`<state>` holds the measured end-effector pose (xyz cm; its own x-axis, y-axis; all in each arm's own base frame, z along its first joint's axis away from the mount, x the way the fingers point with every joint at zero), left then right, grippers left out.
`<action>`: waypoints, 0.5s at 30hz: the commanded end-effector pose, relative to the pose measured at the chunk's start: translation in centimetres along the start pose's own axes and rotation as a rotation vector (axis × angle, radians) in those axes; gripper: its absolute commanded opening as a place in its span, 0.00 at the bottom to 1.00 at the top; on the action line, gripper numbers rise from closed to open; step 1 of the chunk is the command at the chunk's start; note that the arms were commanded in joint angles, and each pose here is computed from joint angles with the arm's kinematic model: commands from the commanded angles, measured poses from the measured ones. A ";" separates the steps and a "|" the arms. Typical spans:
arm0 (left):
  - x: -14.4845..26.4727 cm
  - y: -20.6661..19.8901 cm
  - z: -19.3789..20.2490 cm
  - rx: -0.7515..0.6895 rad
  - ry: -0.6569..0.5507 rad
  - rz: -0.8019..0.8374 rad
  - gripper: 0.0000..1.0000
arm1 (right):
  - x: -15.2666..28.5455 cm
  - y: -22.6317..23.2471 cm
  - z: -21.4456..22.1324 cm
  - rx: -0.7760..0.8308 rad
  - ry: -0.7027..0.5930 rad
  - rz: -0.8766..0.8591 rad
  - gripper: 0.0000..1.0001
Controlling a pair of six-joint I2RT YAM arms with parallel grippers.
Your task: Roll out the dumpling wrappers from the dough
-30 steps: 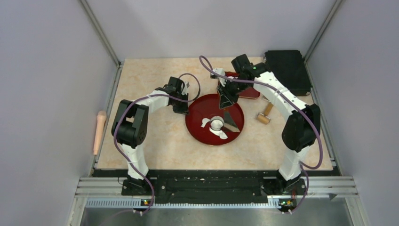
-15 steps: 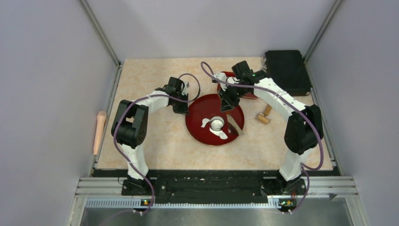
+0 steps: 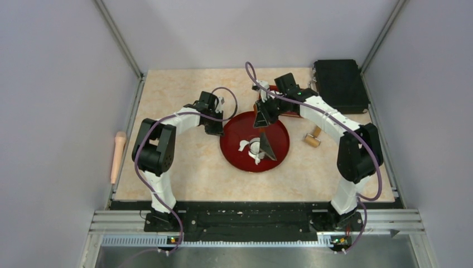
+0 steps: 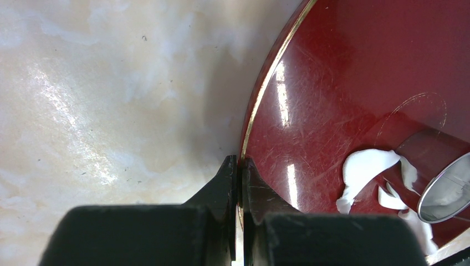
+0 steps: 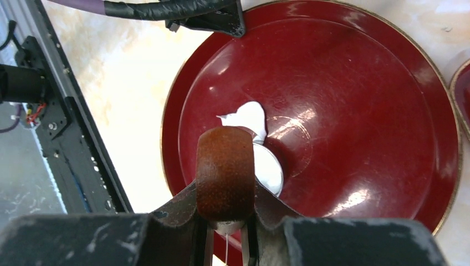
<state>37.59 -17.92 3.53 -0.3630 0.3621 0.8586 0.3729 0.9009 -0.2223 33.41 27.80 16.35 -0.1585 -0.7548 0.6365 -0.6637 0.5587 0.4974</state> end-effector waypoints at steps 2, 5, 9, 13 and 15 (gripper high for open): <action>-0.1 1.2 2.9 0.032 0.090 -0.054 0.00 | -0.5 2.2 -1.7 -0.016 -0.073 -0.105 0.00; 0.0 1.2 2.9 0.033 0.091 -0.054 0.00 | -1.0 2.6 -1.3 -0.002 -0.061 -0.110 0.00; -0.1 1.2 2.9 0.033 0.092 -0.053 0.00 | -1.5 3.9 -1.3 0.041 -0.057 -0.118 0.00; -0.1 1.2 2.9 0.033 0.091 -0.051 0.00 | -2.4 5.2 -1.9 0.128 -0.068 -0.087 0.00; 0.0 1.1 2.8 0.032 0.090 -0.050 0.00 | -3.0 5.9 -2.0 0.162 -0.067 -0.076 0.00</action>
<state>37.59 -17.92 3.53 -0.3630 0.3623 0.8585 0.3714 0.9012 -0.2233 31.40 31.53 16.35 -0.1122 -0.7958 0.5951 -0.7008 0.4880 0.5203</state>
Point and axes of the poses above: each gripper's point midway between its finger pads, its own x axis back along the fingers, its own y axis along the line the jaws close on, z = x × y, the point moved 1 cm from there along x, back along the fingers, and after that the axes turned 12 degrees about -x, right-handed, at the moved point
